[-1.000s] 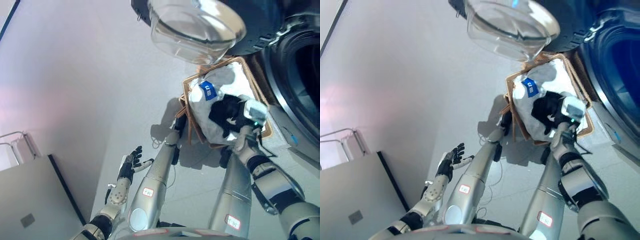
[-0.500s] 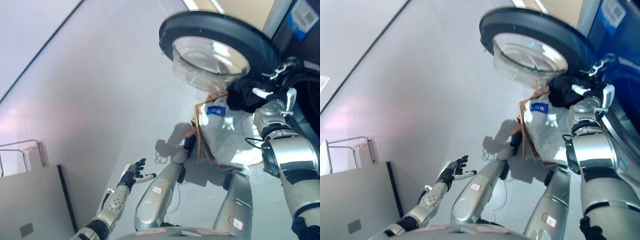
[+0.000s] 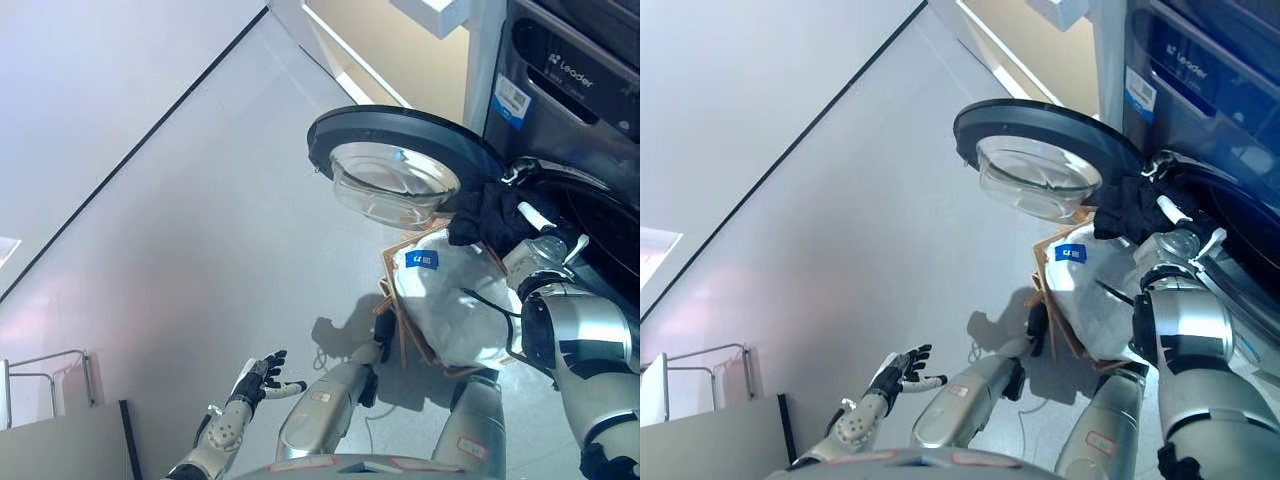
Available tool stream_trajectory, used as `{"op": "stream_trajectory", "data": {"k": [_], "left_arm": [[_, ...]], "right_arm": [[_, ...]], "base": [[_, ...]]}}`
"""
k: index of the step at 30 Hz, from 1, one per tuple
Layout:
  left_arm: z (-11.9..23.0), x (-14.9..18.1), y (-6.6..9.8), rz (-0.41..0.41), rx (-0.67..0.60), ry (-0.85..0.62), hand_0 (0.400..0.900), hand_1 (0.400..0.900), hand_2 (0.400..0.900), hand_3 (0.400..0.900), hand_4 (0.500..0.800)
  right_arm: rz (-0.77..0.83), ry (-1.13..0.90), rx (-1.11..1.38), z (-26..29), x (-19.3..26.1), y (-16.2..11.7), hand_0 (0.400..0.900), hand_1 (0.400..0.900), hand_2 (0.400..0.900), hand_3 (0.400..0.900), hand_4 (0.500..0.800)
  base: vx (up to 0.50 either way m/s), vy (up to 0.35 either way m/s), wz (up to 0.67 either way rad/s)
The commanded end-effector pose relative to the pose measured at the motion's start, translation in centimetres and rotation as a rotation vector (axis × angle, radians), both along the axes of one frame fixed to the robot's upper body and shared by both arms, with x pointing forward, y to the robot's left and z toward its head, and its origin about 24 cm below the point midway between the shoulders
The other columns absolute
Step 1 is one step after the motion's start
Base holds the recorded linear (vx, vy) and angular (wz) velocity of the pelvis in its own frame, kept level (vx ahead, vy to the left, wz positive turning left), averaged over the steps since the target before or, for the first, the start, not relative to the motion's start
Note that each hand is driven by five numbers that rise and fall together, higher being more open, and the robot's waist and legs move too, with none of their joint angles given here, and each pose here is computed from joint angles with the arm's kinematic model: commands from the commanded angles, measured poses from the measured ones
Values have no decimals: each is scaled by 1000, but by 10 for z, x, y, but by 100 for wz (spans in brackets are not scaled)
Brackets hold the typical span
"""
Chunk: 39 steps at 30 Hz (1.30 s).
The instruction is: Put the clothes in the basket into the washing machine.
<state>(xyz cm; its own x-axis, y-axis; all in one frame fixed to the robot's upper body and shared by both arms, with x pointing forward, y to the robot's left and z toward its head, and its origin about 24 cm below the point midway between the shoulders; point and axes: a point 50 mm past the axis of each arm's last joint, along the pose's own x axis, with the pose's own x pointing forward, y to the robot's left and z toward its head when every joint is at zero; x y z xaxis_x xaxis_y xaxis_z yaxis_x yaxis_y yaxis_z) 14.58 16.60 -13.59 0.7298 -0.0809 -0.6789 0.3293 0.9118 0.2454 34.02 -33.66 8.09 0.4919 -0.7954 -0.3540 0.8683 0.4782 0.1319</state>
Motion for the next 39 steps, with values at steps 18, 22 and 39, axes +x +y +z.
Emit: {"op": "stream_trajectory", "data": {"k": [18, 22, 39], "left_arm": [[-20, -43, 7, 124, 44, 133, 900, 900, 900, 900, 800], [-20, -44, 6, 128, 35, 134, 900, 900, 900, 900, 800], [-17, -36, -8, 119, -46, 117, 900, 900, 900, 900, 800]], "right_arm": [[-335, -482, -424, 137, -6, -30, 400, 400, 400, 400, 500], [-341, -526, -463, 150, -8, -31, 400, 400, 400, 400, 500], [-256, -852, -232, 179, -5, -30, 400, 400, 400, 400, 500]], "base": [[-8, 5, -8], [21, -33, -9], [18, -19, -7]]}}
